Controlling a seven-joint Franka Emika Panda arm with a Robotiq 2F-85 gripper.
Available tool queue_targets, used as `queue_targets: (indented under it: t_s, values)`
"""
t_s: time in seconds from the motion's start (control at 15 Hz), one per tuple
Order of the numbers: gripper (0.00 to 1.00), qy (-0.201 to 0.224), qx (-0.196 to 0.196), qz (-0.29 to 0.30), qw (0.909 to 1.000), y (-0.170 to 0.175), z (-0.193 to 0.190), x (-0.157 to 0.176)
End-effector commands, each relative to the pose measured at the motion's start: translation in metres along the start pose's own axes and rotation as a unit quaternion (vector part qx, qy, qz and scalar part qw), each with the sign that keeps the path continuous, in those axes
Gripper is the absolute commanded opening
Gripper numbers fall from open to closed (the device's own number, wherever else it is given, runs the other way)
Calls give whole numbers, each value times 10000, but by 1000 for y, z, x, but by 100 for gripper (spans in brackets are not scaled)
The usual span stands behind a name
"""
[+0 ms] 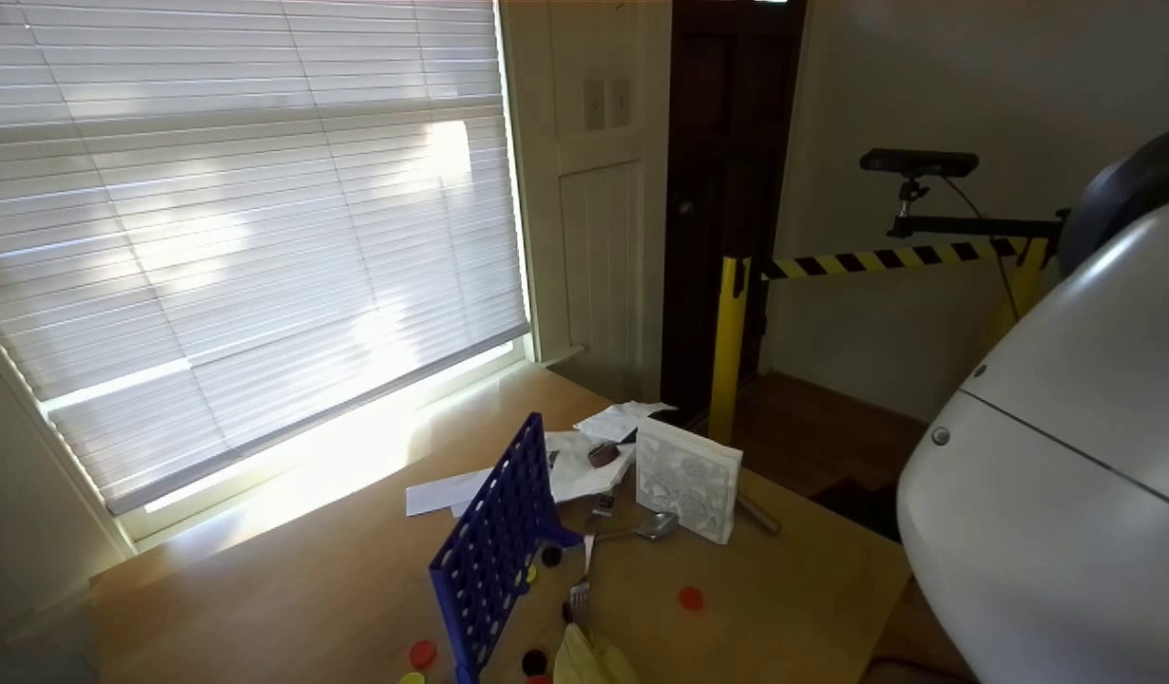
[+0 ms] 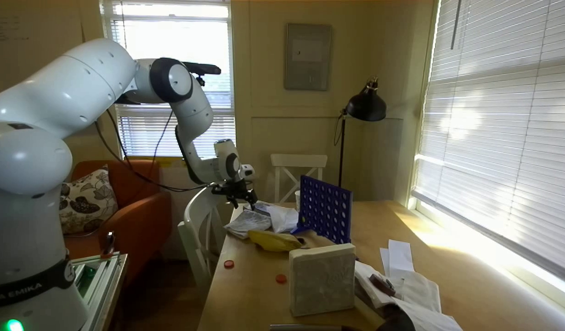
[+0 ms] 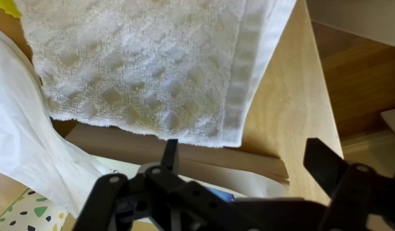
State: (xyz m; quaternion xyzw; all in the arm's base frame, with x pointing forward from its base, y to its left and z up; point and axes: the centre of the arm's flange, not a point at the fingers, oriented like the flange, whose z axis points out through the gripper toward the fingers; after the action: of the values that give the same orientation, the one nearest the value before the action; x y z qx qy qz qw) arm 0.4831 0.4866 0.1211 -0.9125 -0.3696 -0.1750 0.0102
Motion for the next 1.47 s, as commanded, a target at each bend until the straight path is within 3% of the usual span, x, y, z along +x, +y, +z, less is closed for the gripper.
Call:
queue_targets:
  t_s: [0.0,0.73,1.2,1.27,1.4]
  values:
    - [100,-21,-162,22,9999,-5,-5,1]
    - [100,-770,-985,383,9914,10,0,-11]
    - [100,-1077,-1177,444,9862,22,-2,-14]
    - [75,-1099,-1200,429,9857,22,-2,-14]
    - [66,-1121,-1229,402,9853,24,-5,-16]
